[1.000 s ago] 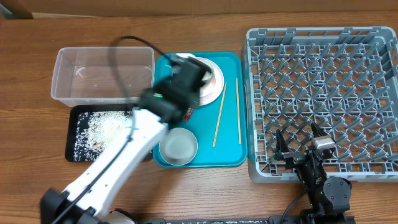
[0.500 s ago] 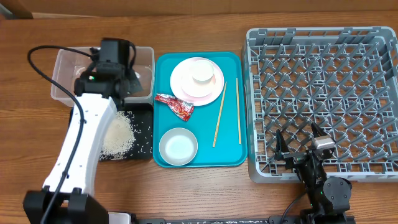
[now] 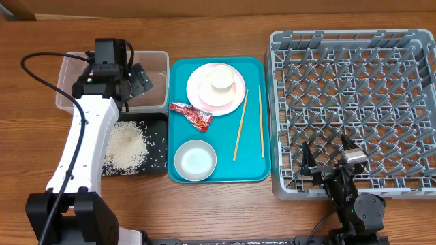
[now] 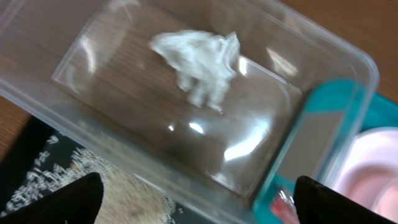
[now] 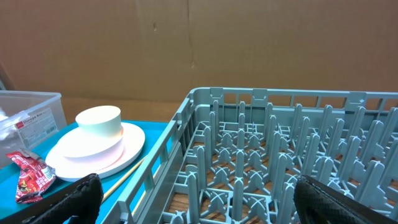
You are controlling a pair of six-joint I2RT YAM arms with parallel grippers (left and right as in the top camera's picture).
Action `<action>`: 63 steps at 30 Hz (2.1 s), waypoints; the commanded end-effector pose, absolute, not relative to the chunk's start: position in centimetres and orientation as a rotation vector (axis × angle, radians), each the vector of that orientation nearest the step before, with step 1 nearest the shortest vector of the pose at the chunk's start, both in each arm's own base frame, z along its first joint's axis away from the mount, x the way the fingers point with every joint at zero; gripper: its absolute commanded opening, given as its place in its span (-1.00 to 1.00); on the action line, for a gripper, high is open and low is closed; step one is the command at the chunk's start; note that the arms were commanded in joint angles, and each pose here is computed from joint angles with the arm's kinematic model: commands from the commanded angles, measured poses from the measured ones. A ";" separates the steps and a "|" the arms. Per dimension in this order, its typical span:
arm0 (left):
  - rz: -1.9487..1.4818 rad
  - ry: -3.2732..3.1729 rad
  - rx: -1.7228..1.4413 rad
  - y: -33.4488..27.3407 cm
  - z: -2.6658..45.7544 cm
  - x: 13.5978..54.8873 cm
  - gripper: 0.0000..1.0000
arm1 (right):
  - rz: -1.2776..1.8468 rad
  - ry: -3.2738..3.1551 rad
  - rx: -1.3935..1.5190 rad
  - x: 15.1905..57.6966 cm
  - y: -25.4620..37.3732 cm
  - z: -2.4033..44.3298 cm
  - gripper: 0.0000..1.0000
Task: Sort waste into correct bins and load items into the dishwasher
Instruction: 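Move the left gripper back to the red wrapper and grasp it, then carry the red wrapper with the left gripper and drop it into the clear bin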
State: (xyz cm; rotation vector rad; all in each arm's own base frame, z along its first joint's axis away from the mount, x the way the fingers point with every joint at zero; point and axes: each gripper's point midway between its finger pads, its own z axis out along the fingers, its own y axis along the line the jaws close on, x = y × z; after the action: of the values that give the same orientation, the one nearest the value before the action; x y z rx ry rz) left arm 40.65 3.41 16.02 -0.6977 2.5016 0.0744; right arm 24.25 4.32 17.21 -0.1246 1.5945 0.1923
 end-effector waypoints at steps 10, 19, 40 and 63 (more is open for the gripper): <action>-0.607 2.838 -0.526 -6.9 15.2 34.6 -0.78 | 0.188 1.589 -0.124 24.3 4.3 17.0 1.00; -0.384 2.945 -0.245 -10.7 13.9 32.1 -0.92 | 0.188 1.589 -0.124 24.3 4.3 17.0 1.00; -0.184 2.922 -0.271 -15.2 9.3 34.2 0.01 | 0.188 1.589 -0.124 24.3 4.3 17.0 1.00; -0.141 2.976 -0.279 -16.2 2.0 36.6 0.01 | 0.188 1.589 -0.124 24.3 4.3 17.0 1.00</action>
State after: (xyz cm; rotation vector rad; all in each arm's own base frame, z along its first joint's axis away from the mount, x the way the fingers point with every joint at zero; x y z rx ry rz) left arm 36.87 -16.53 3.34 -0.2660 2.9513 -0.1827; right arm 24.25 4.33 17.20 -0.1246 1.5949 0.1929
